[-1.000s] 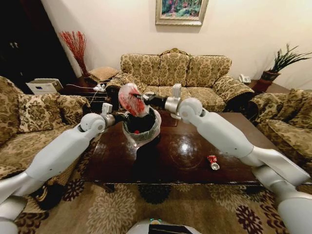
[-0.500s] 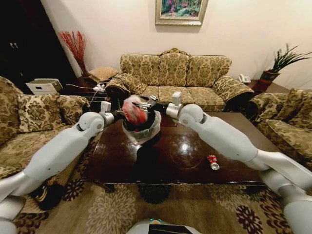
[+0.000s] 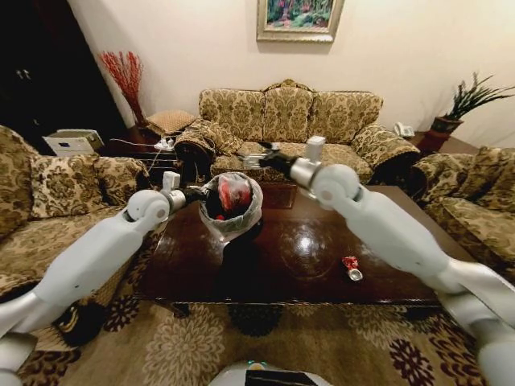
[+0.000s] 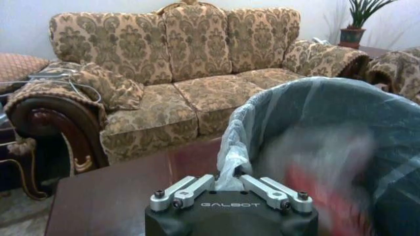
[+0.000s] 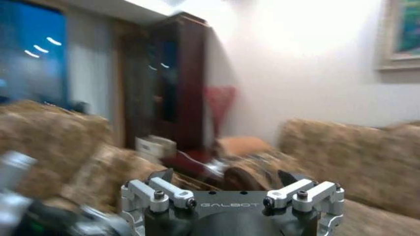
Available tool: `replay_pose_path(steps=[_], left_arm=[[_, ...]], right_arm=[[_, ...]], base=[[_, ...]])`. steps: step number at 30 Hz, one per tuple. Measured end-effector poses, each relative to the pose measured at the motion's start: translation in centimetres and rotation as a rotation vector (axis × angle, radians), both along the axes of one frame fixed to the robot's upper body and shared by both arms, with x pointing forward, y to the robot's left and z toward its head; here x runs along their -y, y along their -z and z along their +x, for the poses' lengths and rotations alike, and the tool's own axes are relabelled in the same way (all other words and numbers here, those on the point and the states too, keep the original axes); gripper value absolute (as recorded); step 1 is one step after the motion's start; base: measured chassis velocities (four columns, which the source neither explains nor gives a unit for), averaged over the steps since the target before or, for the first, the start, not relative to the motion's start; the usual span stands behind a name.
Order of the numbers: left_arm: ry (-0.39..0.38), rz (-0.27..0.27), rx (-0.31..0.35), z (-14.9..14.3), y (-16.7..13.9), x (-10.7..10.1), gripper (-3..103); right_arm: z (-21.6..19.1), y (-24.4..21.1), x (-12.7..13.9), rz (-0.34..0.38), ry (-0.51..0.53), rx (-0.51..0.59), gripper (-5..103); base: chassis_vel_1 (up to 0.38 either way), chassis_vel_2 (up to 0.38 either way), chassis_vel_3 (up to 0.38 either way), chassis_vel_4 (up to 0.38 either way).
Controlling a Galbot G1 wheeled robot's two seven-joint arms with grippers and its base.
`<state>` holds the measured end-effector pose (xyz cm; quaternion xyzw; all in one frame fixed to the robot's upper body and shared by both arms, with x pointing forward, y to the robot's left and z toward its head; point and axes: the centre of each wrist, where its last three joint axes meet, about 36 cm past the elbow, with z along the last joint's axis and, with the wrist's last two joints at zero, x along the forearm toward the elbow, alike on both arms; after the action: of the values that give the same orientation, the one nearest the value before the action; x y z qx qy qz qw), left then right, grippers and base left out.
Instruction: Move to the front of the table and place the trash on the table into the trash bin.
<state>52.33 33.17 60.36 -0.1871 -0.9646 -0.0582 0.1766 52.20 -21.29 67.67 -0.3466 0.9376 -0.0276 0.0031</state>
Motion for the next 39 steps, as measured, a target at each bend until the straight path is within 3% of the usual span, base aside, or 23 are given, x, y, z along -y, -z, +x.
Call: replay_pose_path(steps=[3, 4, 6, 9, 20, 26, 39], left_arm=[[-0.009, -0.003, 0.006, -0.2, -0.1, -0.4, 2], [-0.009, -0.003, 0.006, -0.2, -0.1, -0.4, 2], [-0.009, -0.003, 0.01, -0.7, -0.3, -0.7, 2], [-0.009, 0.003, 0.01, -1.0, -0.2, -0.8, 2], [-0.016, 0.054, 0.042, -3.0, -0.4, -0.8, 2], [-0.013, 0.057, 0.04, -3.7, 0.1, -0.1, 2], [-0.006, 0.064, 0.03, -4.1, 0.4, 0.3, 2]], right_arm=[[-0.8, 0.3, 3.2, -0.032, 0.097, -0.021, 100], [-0.8, 0.3, 3.2, -0.032, 0.097, -0.021, 100], [-1.9, 1.7, 6.2, -0.058, 0.203, -0.061, 100], [-3.0, 3.3, 7.5, -0.084, 0.257, -0.084, 100], [-5.5, 6.9, 8.5, -0.107, 0.383, -0.085, 100], [-7.3, 9.7, 10.0, -0.085, 0.426, -0.144, 100], [-9.3, 12.6, 12.9, -0.075, 0.506, -0.159, 100]], base=[[0.0, 0.0, 0.0, 0.0], [0.0, 0.0, 0.0, 0.0], [0.0, 0.0, 0.0, 0.0], [0.0, 0.0, 0.0, 0.0], [0.0, 0.0, 0.0, 0.0], [0.0, 0.0, 0.0, 0.0], [-0.09, -0.097, -0.002, 0.002]])
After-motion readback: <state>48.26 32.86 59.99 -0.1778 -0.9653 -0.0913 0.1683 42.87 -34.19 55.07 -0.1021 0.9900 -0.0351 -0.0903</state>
